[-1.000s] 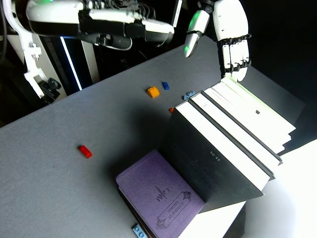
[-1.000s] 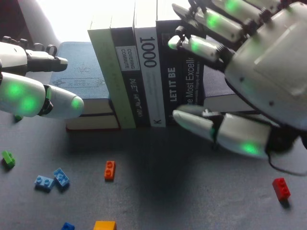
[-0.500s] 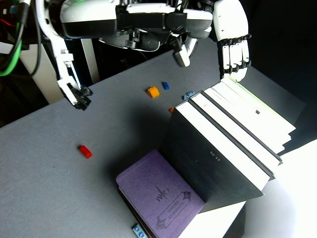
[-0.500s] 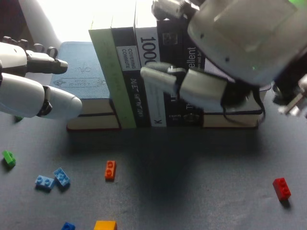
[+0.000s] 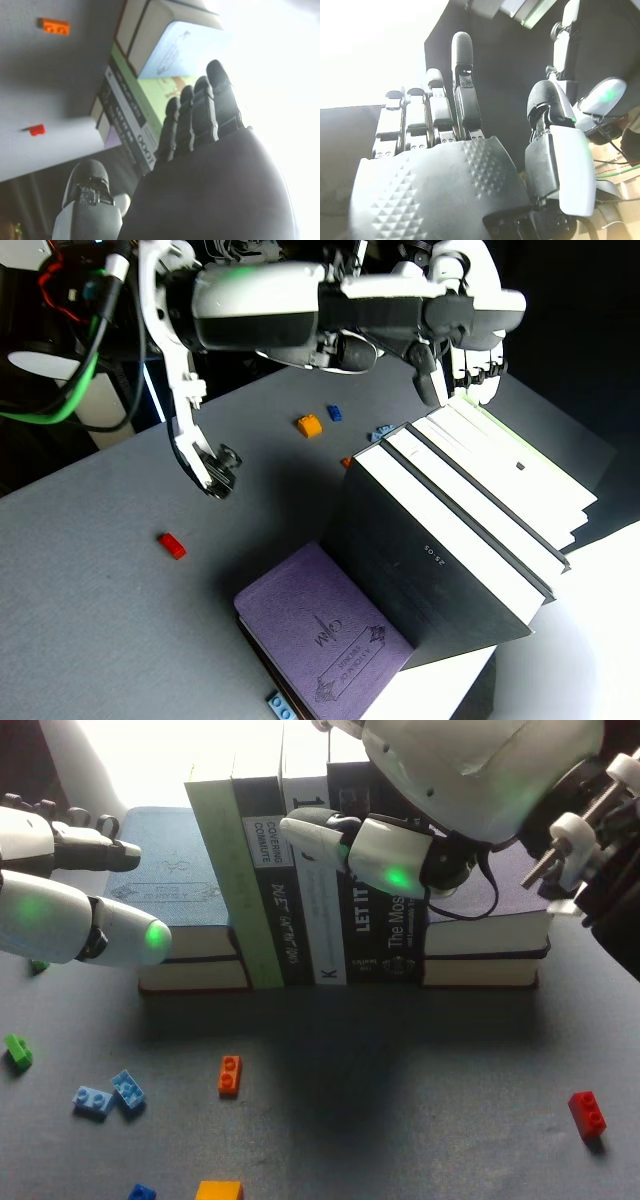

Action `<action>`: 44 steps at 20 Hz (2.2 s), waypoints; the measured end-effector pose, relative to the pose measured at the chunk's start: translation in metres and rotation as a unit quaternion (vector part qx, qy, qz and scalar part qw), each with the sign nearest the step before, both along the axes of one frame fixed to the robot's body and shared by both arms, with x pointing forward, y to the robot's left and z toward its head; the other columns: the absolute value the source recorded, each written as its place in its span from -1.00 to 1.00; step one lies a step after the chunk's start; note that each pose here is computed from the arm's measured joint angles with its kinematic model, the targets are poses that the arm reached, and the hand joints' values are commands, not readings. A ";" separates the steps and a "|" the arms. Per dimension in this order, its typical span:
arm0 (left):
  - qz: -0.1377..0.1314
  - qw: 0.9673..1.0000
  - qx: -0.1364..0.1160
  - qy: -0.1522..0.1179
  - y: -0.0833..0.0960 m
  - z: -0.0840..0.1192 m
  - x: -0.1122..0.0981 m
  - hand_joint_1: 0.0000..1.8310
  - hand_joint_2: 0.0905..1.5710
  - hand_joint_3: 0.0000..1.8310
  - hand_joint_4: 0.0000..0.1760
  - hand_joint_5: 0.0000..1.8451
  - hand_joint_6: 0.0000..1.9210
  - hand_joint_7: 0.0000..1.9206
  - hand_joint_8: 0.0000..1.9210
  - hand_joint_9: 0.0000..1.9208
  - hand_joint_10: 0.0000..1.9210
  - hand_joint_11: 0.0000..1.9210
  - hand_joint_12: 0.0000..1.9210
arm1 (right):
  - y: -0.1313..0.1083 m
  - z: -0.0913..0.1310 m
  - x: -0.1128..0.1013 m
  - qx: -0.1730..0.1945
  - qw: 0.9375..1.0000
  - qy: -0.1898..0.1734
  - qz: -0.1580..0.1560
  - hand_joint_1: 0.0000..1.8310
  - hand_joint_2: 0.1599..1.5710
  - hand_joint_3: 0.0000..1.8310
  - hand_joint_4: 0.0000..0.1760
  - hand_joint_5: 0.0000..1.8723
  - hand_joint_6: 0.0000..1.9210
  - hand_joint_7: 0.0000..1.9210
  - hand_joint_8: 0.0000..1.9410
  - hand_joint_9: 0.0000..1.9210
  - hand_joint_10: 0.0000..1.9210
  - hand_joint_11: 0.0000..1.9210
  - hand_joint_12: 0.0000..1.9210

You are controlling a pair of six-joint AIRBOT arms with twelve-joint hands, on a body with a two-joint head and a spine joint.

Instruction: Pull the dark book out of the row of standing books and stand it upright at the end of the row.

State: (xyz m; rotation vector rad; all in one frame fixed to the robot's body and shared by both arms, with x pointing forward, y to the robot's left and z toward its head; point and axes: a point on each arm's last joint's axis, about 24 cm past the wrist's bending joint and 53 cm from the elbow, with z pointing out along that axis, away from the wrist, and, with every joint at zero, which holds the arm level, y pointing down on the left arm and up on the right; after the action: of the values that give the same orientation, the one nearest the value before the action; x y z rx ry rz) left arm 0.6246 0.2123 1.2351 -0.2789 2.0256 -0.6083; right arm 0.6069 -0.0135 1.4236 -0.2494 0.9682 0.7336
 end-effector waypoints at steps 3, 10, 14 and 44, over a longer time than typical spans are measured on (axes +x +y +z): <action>0.001 1.000 -0.001 0.001 0.000 0.000 0.000 -1.00 0.40 -1.00 -0.81 -0.90 -1.00 -0.88 -1.00 -0.90 -1.00 -1.00 -0.54 | 0.000 -0.008 0.007 0.002 1.000 0.016 -0.004 -1.00 0.48 -1.00 -1.00 -0.35 -0.45 -0.84 -1.00 -1.00 -1.00 -1.00 -1.00; 0.002 1.000 -0.003 0.002 0.000 0.000 0.000 -1.00 0.41 -1.00 -0.71 -0.91 -1.00 -0.90 -1.00 -0.90 -1.00 -1.00 -0.56 | 0.001 -0.018 0.002 -0.002 1.000 0.019 -0.012 -0.98 0.49 -1.00 -1.00 -0.35 -0.47 -0.81 -0.99 -1.00 -1.00 -1.00 -1.00; 0.002 1.000 -0.004 0.002 0.000 0.000 0.000 -1.00 0.41 -1.00 -0.82 -0.92 -1.00 -0.89 -1.00 -0.88 -1.00 -1.00 -0.48 | -0.001 -0.024 -0.010 -0.002 0.999 0.037 -0.014 -1.00 0.49 -1.00 -1.00 -0.35 -0.48 -0.81 -1.00 -1.00 -1.00 -1.00 -1.00; 0.002 1.000 -0.004 0.002 0.000 0.000 0.000 -1.00 0.47 -0.99 -0.78 -0.87 -1.00 -0.86 -0.99 -0.87 -1.00 -0.99 -0.48 | 0.022 -0.124 -0.082 -0.100 0.973 0.209 -0.001 -1.00 0.48 -1.00 -1.00 -0.44 -0.42 -0.86 -1.00 -1.00 -1.00 -1.00 -1.00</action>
State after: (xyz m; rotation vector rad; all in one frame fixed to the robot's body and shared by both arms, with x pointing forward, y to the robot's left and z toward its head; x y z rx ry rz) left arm 0.6245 0.2124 1.2347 -0.2895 2.0265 -0.6136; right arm 0.5245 0.0084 1.2994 -0.2763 1.4466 0.7001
